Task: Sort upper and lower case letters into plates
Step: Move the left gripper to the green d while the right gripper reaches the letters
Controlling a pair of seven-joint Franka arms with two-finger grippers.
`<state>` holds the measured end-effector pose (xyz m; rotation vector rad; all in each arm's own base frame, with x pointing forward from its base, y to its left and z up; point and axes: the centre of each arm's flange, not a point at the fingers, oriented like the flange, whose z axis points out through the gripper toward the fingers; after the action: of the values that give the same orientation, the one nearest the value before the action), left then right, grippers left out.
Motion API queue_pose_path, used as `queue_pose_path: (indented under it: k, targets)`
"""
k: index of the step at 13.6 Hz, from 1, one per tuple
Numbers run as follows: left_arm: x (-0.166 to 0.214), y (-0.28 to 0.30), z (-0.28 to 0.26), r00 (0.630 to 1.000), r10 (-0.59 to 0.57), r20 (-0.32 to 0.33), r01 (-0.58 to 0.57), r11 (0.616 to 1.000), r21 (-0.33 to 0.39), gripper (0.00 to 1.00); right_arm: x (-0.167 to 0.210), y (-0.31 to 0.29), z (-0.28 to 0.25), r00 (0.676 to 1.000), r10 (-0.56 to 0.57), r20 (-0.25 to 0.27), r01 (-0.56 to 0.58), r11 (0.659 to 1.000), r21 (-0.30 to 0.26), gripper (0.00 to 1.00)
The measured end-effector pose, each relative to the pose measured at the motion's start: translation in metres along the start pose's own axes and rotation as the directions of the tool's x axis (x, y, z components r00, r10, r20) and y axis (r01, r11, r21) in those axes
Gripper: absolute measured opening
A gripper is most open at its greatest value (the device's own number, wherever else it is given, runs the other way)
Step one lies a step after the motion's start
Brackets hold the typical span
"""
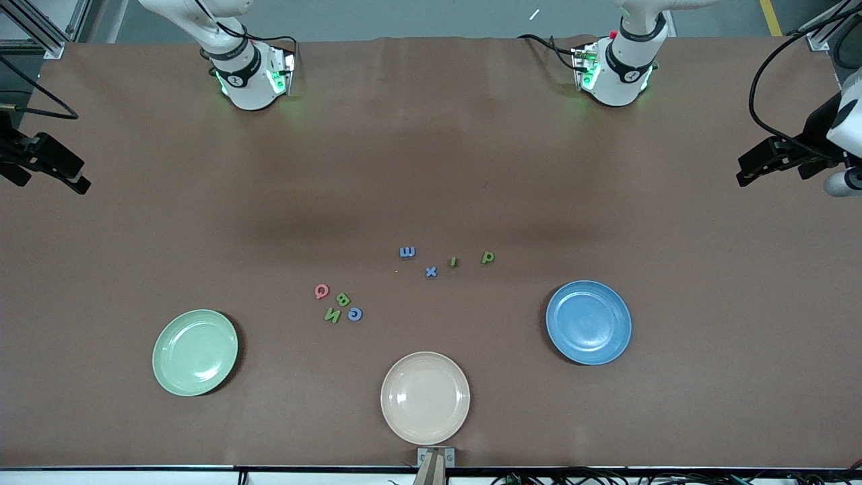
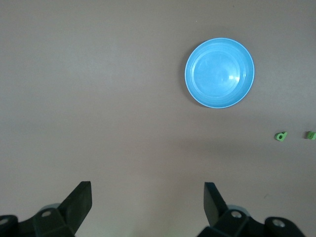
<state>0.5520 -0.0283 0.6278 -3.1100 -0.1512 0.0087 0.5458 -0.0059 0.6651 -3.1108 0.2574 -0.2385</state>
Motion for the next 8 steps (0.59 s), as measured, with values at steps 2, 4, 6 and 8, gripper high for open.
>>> queue_pose_path:
  k: [2,4,6,8]
  targets:
    - [0.002,0.004,0.003,1.0,0.007,0.002,-0.007,1.0,0.0,1.0,0.0,0.0,0.0,1.0,0.0,0.0,0.0,1.0,0.0,1.0]
    - [0.004,0.015,0.008,1.0,0.026,0.007,-0.026,1.0,0.0,1.0,0.0,0.0,0.0,1.0,0.0,0.0,0.0,1.0,0.0,1.0]
    - [0.008,0.034,0.02,0.998,0.06,0.021,-0.06,0.998,-0.002,1.0,0.0,0.0,0.0,1.0,-0.001,0.0,0.001,1.0,0.0,1.0]
    - [0.019,0.058,0.042,0.994,0.1,0.032,-0.1,0.995,-0.009,1.0,0.0,-0.001,0.0,1.0,-0.002,0.0,0.002,1.0,0.0,1.0]
